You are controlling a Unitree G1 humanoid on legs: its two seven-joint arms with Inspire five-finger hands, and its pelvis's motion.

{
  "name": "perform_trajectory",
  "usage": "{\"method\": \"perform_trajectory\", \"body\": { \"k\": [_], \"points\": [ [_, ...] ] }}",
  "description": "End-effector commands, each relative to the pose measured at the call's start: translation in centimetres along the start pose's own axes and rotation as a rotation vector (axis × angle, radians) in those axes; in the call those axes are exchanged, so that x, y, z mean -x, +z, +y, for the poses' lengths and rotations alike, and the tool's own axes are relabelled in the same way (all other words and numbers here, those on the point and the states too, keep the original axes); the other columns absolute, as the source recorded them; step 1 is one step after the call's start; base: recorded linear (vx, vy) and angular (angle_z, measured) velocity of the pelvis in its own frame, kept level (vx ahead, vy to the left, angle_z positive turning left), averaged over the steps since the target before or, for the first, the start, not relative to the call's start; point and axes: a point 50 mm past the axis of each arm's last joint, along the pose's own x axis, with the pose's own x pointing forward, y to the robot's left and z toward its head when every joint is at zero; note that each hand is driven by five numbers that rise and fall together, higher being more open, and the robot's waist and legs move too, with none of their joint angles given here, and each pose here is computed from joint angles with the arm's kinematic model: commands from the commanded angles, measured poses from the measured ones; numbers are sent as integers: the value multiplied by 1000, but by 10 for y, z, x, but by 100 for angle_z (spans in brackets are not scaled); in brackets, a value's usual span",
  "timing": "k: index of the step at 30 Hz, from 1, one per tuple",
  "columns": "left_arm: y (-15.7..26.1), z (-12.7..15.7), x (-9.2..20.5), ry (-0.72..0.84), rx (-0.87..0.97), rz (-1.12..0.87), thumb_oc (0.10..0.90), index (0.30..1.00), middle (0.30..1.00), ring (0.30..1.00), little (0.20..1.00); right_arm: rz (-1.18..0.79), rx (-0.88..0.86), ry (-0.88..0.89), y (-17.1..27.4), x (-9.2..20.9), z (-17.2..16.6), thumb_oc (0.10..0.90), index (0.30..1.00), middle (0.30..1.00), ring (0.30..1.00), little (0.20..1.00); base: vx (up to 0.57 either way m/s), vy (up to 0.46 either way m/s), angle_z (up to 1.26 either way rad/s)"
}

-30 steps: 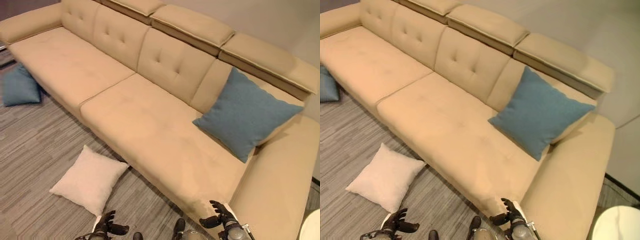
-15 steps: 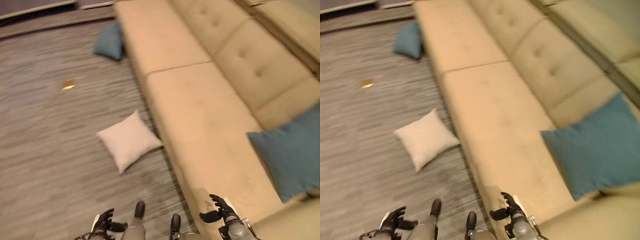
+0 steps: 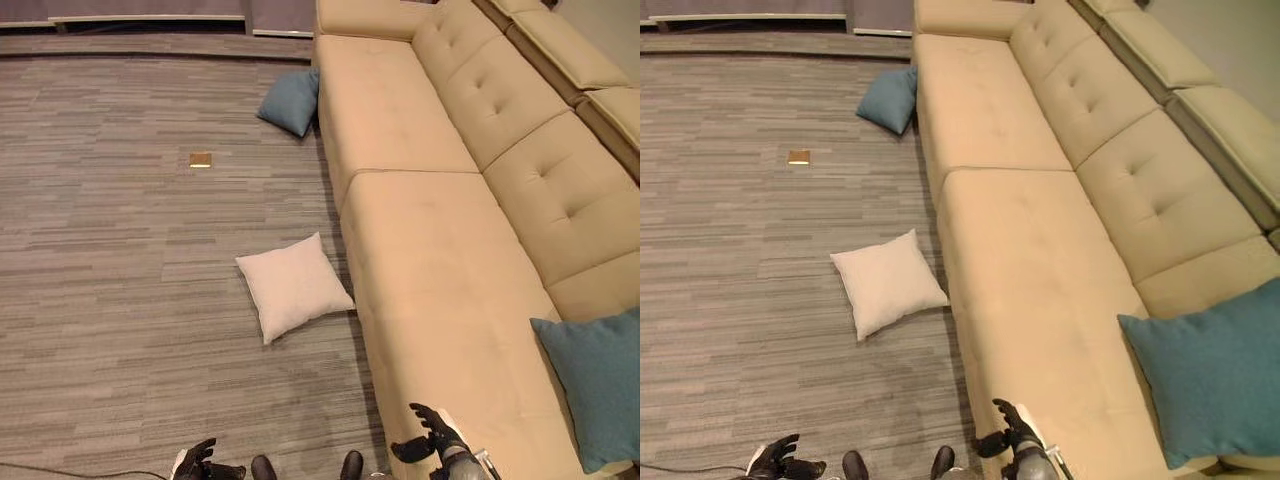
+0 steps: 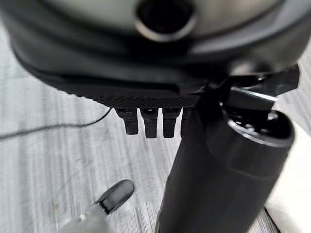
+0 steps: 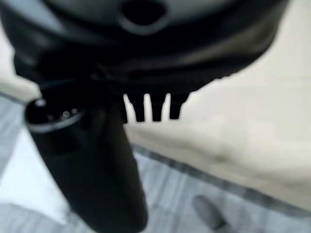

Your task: Pick up all the scattered cushions and arrange them neatly on the sofa.

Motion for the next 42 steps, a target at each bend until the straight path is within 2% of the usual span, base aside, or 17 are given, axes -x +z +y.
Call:
{"method": "perform_trajectory", "body": {
  "k": [1, 5, 13, 21, 23, 30, 42],
  "points": [
    [-8, 15, 1, 42, -20, 16, 800, 900, 900, 900, 900, -57, 54, -62, 14, -6, -19, 800, 900, 900, 900, 900, 48, 199, -7],
    [9, 29, -3, 78, -41, -36, 800, 900, 900, 900, 900, -71, 26, -68, 18, -6, -20, 800, 900, 900, 900, 900, 18, 125, 8],
    [20, 32, -6, 91, -69, -63, 800, 900, 900, 900, 900, -38, 0, -76, 7, -3, -21, 800, 900, 900, 900, 900, 79, -14, 99],
    [-1, 30, -3, 103, -77, 17, 800, 900, 900, 900, 900, -24, 87, -69, 6, -6, -25, 800, 900, 900, 900, 900, 12, -78, 94],
    [-21, 33, 2, 109, -76, 88, 800, 900, 900, 900, 900, -14, 84, -61, 5, -6, -22, 800, 900, 900, 900, 900, 145, 6, 26],
    [-34, 36, 6, 107, -77, 133, 800, 900, 900, 900, 900, 10, 64, -40, 0, -4, -12, 800, 900, 900, 900, 900, 252, 111, 11],
    [-1, 32, -3, 73, -126, 16, 800, 900, 900, 900, 900, -12, 59, -17, 8, -6, -6, 800, 900, 900, 900, 900, 215, 173, -12]
  ]
}}
